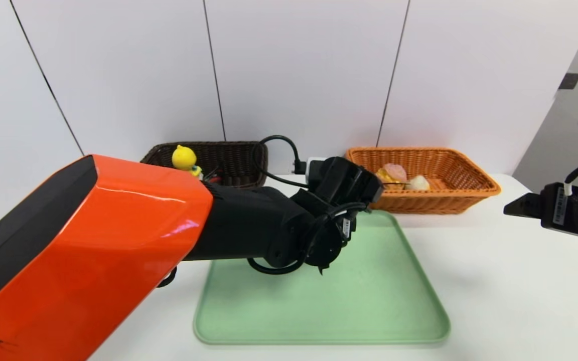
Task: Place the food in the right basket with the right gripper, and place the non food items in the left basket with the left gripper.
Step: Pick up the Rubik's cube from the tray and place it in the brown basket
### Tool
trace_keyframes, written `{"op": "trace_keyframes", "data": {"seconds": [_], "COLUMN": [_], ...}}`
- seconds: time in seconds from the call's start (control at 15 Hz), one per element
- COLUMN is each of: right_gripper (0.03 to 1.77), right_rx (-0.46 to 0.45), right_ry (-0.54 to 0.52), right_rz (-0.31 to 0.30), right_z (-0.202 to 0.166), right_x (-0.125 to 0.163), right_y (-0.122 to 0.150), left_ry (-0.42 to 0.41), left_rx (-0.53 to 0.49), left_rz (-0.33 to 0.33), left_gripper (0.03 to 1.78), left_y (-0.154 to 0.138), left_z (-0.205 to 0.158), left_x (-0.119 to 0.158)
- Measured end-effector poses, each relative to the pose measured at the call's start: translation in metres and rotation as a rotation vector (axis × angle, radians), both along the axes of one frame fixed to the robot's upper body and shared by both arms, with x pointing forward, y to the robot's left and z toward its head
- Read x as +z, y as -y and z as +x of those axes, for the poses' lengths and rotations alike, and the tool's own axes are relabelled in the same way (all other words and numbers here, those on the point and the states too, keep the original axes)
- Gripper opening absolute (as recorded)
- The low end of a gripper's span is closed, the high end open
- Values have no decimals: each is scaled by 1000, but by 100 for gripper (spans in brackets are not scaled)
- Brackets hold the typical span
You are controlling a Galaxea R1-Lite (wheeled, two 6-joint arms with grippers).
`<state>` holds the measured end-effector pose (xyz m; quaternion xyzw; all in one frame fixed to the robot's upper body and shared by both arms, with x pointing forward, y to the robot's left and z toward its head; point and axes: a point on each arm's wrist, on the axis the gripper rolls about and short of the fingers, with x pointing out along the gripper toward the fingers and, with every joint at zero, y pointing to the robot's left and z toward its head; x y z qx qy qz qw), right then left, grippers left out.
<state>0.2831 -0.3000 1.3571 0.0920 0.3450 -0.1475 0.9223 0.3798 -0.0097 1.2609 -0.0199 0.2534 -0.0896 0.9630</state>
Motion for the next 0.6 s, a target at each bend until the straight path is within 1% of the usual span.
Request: {"op": "trace_keyframes", "data": {"seconds": [0.6], "right_gripper": [170], "right_rx": [-1], "right_ry": [-7], "right_rz": [-4], "right_z": [-4], "right_x": [-3], "right_y": [1], "left_ry": [-17], "left_rx": [21], "left_rz": [19], "left_gripper": [169], "left_y": [-2], "left_z": [10], "left_x": [-13]}}
